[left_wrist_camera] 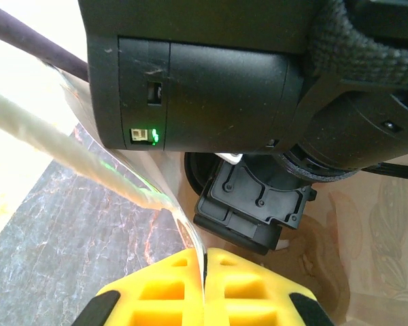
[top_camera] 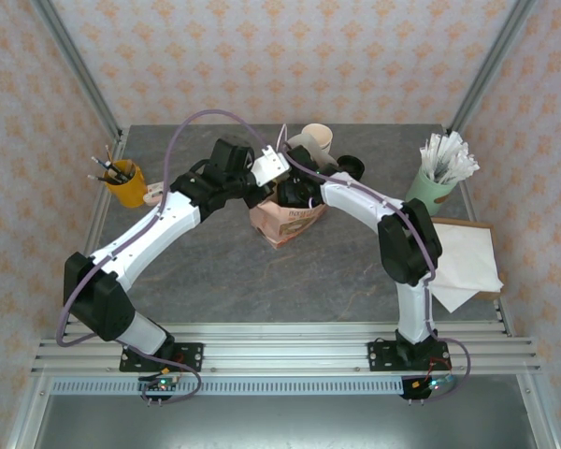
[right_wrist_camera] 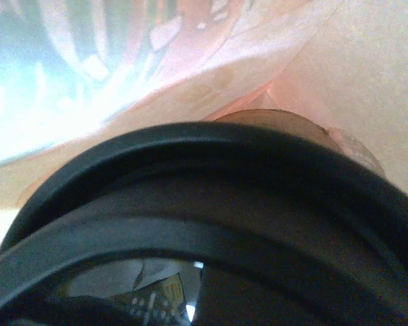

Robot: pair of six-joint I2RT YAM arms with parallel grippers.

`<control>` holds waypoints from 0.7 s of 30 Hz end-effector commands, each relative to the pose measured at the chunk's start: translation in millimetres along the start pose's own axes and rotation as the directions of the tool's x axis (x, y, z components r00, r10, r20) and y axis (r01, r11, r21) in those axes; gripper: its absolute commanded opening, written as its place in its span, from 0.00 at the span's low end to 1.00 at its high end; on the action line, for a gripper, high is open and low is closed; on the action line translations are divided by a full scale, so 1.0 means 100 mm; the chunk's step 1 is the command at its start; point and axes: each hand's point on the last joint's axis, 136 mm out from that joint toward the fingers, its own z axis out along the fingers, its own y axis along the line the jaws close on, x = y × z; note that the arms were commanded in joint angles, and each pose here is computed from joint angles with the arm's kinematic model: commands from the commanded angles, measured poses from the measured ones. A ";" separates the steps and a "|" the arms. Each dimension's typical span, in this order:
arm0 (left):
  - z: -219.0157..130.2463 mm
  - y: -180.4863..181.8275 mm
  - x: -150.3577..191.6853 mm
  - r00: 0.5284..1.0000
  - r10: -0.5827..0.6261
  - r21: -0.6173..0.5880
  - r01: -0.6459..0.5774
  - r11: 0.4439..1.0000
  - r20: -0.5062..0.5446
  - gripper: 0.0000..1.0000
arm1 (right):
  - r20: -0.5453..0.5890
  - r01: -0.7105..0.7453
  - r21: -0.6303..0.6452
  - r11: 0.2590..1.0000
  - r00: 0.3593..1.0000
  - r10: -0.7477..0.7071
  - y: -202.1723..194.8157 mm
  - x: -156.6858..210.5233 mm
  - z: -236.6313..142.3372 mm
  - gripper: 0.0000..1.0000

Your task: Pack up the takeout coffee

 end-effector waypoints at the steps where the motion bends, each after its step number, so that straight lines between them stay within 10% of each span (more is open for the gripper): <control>1: 0.04 -0.22 0.24 0.996 0.025 0.057 -0.021 0.998 -0.080 0.00 | 0.115 -0.047 -0.003 0.999 0.992 0.048 -0.03 -0.30 -0.28 0.70; 12: 0.09 -0.16 0.23 0.996 -0.033 0.025 0.035 0.999 -0.078 0.00 | 0.108 -0.055 -0.013 0.998 0.993 0.056 -0.04 -0.41 -0.36 0.74; 21: 0.09 -0.07 0.25 0.995 -0.069 -0.001 0.069 0.998 -0.076 0.00 | 0.127 -0.075 -0.003 0.997 0.989 0.075 -0.11 -0.52 -0.51 0.99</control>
